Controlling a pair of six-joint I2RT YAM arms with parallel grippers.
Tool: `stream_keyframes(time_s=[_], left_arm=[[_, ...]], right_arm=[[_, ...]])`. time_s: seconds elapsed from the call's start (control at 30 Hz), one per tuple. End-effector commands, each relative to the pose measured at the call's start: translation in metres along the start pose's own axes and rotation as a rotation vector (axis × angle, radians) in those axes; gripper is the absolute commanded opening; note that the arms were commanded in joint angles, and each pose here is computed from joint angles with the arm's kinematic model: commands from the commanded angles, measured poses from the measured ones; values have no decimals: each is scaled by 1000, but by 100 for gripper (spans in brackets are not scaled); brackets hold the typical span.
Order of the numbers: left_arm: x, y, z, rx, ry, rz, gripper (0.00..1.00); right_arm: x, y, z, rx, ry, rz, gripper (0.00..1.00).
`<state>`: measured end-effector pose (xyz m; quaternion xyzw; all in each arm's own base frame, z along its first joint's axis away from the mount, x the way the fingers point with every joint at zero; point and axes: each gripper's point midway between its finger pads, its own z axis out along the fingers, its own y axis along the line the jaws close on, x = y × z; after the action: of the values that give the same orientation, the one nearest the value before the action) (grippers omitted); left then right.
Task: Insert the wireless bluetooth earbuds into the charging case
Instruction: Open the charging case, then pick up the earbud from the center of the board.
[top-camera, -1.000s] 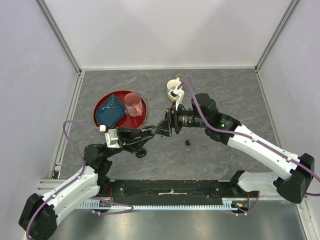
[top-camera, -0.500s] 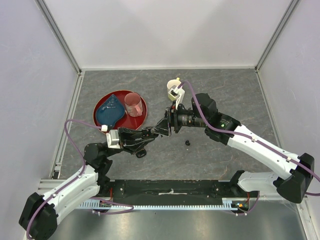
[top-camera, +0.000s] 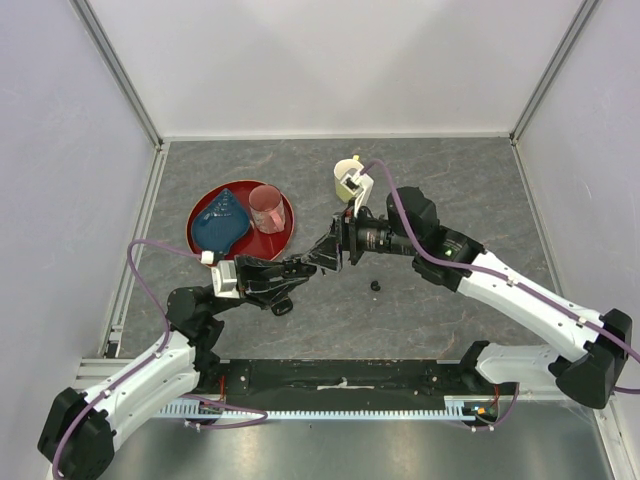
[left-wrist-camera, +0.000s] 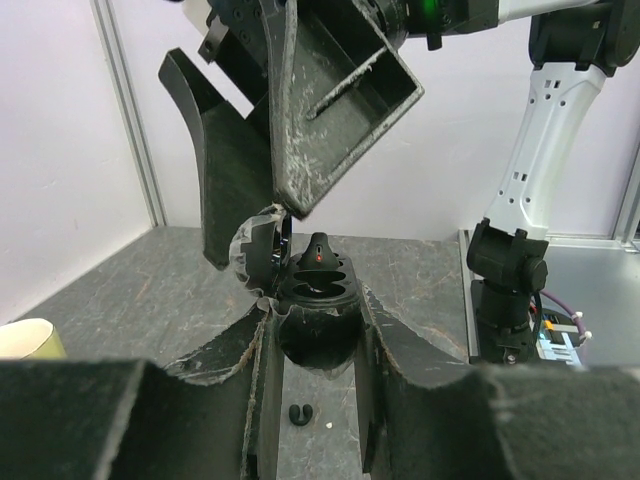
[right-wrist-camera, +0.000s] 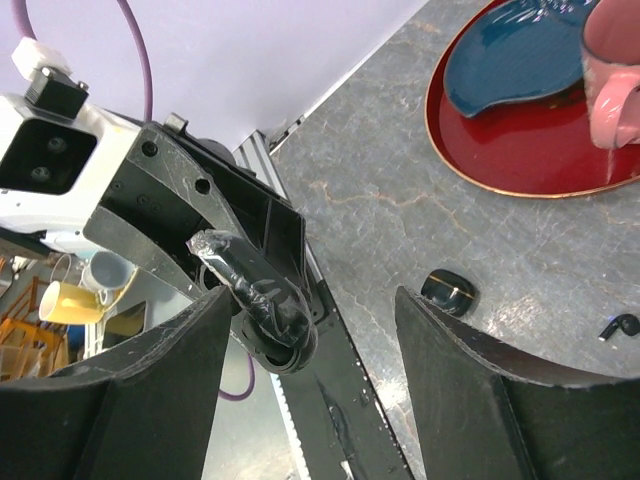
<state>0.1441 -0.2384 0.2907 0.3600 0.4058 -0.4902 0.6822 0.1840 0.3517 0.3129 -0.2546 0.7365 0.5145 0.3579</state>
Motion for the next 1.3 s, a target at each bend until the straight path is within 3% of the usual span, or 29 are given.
stream_keyframes(time_s=[0.0, 0.23, 0.33, 0.53, 0.6, 0.73, 0.77, 0.93, 1.27], left_arm=[[-14, 1, 3, -4, -36, 22, 2], [-16, 3, 2, -22, -40, 31, 2], [-17, 4, 2, -27, -44, 36, 2], [-19, 4, 0, -39, -46, 44, 2], [-18, 4, -1, -40, -45, 43, 2], [-18, 4, -2, -44, -49, 44, 2], [-18, 4, -2, -44, -49, 45, 2], [-17, 4, -3, -49, -45, 41, 2], [-16, 5, -2, -51, -43, 36, 2]], right_arm=[[-41, 26, -17, -41, -143, -55, 74], [-46, 28, -24, -31, -169, -65, 76], [-50, 13, -33, 61, -199, -68, 76], [-37, -83, -76, 502, -236, 22, 70], [-13, -124, -88, 618, -167, 80, 66], [43, -168, -90, 647, -7, 178, 61], [63, -179, -90, 666, 44, 196, 55], [113, -184, -74, 564, 209, 225, 44], [159, -207, -54, 661, 363, 199, 43]])
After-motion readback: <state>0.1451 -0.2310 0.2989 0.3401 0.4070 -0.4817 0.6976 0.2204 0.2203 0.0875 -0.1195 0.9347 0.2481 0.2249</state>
